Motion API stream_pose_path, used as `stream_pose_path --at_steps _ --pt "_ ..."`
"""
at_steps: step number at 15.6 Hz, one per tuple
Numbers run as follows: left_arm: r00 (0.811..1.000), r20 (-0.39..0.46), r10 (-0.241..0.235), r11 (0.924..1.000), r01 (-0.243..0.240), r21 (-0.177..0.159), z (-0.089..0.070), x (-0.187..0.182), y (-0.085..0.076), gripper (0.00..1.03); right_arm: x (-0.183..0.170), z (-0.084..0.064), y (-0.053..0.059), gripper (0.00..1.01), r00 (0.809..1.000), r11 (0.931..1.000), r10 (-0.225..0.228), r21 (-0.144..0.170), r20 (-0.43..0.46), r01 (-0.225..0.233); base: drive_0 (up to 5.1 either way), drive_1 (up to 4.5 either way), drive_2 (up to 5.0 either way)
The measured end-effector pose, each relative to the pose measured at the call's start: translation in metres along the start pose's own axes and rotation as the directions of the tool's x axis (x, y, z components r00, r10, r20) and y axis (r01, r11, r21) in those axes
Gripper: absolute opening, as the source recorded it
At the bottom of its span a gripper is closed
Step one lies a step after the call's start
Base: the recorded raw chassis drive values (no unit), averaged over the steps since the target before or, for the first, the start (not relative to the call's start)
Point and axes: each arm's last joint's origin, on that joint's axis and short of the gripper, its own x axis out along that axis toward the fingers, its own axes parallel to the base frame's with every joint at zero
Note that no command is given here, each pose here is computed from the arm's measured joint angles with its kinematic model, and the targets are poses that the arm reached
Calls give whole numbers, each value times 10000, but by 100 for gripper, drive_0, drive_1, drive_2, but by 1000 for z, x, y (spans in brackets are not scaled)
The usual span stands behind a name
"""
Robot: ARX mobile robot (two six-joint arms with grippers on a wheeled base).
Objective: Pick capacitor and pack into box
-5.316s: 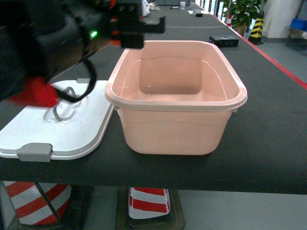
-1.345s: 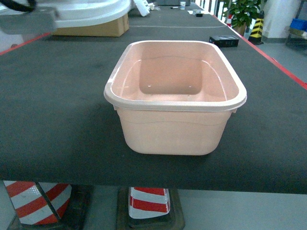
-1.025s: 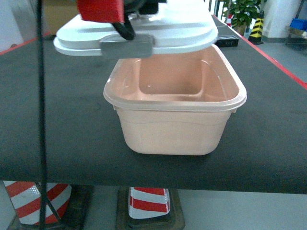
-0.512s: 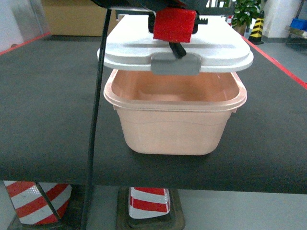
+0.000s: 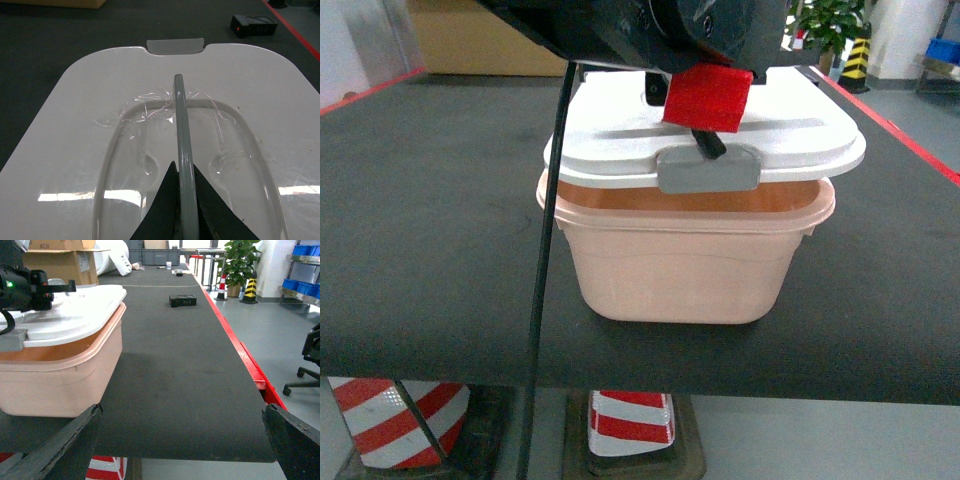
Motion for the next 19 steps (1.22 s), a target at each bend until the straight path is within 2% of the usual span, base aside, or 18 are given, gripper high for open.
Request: stream_pose_path --at_steps 3,9,11,13,14,16,17,18,19 --pt "9995 -320 47 10000 -44 86 -12 1 4 2 0 0 0 98 10000 10000 0 0 0 0 0 0 0" --pt "9992 -391 -129 9999 130 30 -14 3 8 2 0 0 0 98 10000 10000 0 0 0 0 0 0 0" --pt "9996 -234 -181 9998 179 -72 -12 3 7 17 0 0 0 98 10000 10000 0 0 0 0 0 0 0" --pt "9995 70 -320 9992 321 -232 -9 3 6 38 0 0 0 98 10000 10000 0 0 0 0 0 0 0" --pt "9994 107 -331 9993 333 -195 -9 3 6 46 0 0 0 98 10000 10000 0 0 0 0 0 0 0" --pt "9987 384 -348 9992 355 -189 -6 2 10 69 0 0 0 98 10000 10000 0 0 0 0 0 0 0" --pt "9975 610 -352 9991 366 -216 -1 -1 13 80 0 0 0 98 10000 10000 0 0 0 0 0 0 0" --pt "9934 1083 -377 9986 415 -333 11 -9 20 94 0 0 0 98 10000 10000 0 0 0 0 0 0 0" --pt "9878 1485 -470 9970 555 -533 20 -14 24 100 0 0 0 98 10000 10000 -4 0 0 4 0 0 0"
